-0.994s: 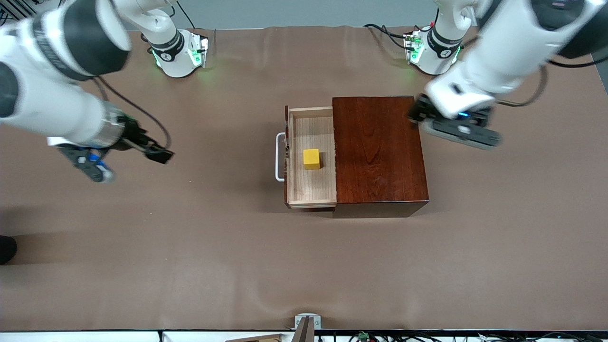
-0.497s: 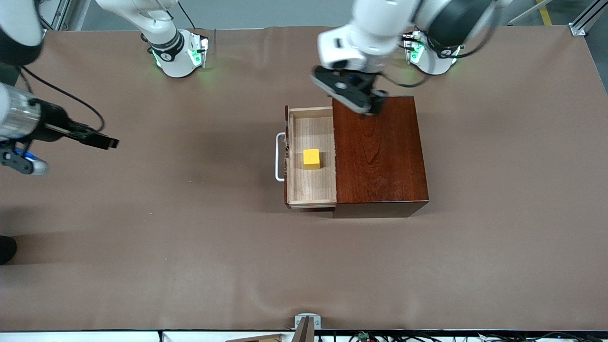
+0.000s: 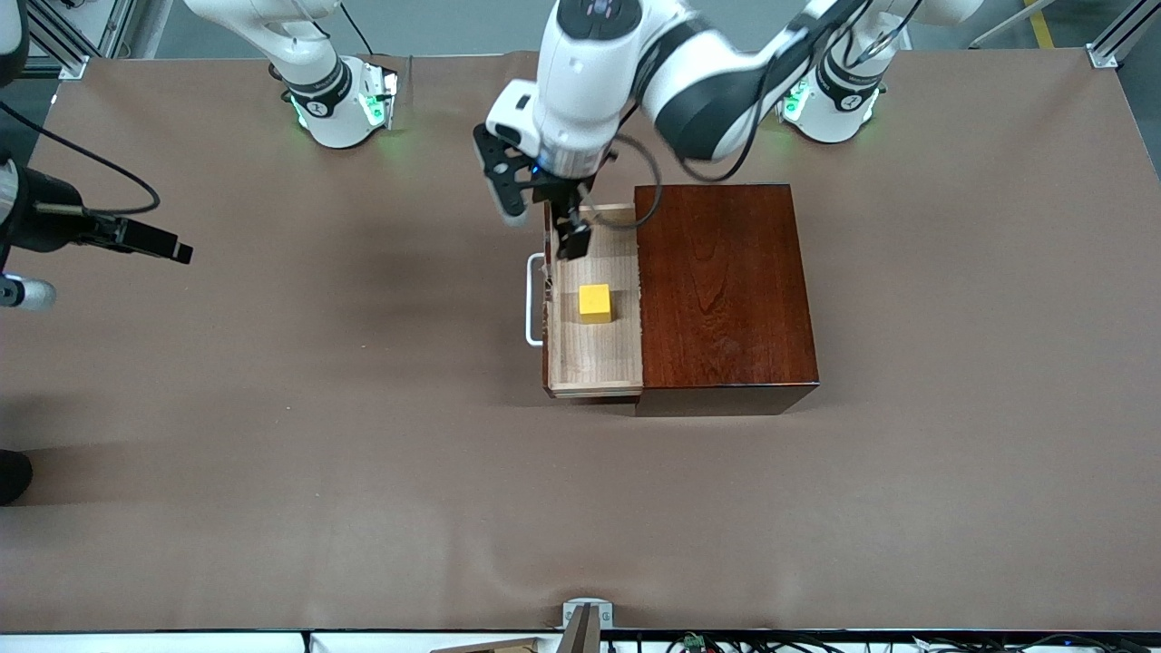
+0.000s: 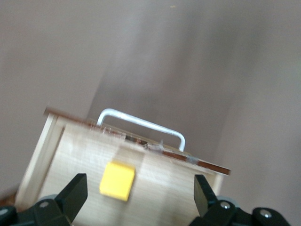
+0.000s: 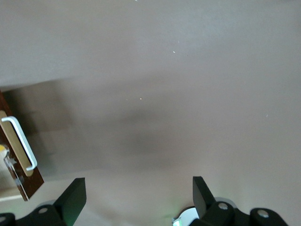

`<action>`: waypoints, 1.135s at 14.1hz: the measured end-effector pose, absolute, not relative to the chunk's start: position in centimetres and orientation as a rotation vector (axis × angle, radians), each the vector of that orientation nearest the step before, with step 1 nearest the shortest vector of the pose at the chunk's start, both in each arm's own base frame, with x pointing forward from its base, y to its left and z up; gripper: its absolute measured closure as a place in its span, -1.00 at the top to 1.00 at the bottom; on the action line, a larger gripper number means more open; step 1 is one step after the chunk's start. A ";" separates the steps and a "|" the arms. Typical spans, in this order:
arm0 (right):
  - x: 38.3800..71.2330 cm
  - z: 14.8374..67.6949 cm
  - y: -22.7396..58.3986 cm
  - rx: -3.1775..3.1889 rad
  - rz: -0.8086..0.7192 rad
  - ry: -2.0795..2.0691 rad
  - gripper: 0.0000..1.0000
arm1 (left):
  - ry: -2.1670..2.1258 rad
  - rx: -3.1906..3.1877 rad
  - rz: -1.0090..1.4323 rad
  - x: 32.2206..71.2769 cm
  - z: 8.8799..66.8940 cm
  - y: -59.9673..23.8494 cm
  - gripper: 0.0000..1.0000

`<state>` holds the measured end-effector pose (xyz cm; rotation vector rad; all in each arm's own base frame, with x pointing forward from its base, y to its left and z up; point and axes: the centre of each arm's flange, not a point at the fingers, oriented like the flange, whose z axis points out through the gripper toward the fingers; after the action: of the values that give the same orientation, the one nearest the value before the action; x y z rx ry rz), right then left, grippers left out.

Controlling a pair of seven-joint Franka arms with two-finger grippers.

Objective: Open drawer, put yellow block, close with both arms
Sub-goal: 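Move the left gripper to the drawer front while the right gripper retracts, then push the drawer shut into the box with the left gripper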

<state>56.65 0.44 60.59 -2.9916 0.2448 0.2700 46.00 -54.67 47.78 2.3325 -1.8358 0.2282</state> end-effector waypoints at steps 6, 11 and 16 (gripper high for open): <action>55.3 63.5 5.5 -3.150 0.158 -0.023 1.00 | -2.098 2.160 0.241 47.0 39.0 -58.0 1.00; 54.8 65.0 4.2 -3.150 0.100 -0.128 1.00 | -2.124 2.175 0.214 47.5 34.4 -58.7 1.00; 55.0 65.2 3.9 -3.134 0.065 -0.116 1.00 | -2.122 2.184 0.181 47.9 32.6 -58.4 1.00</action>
<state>55.02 3.95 65.21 -3.1343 -0.1165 0.0650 47.92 -58.40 32.60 2.1845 -2.1221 0.1810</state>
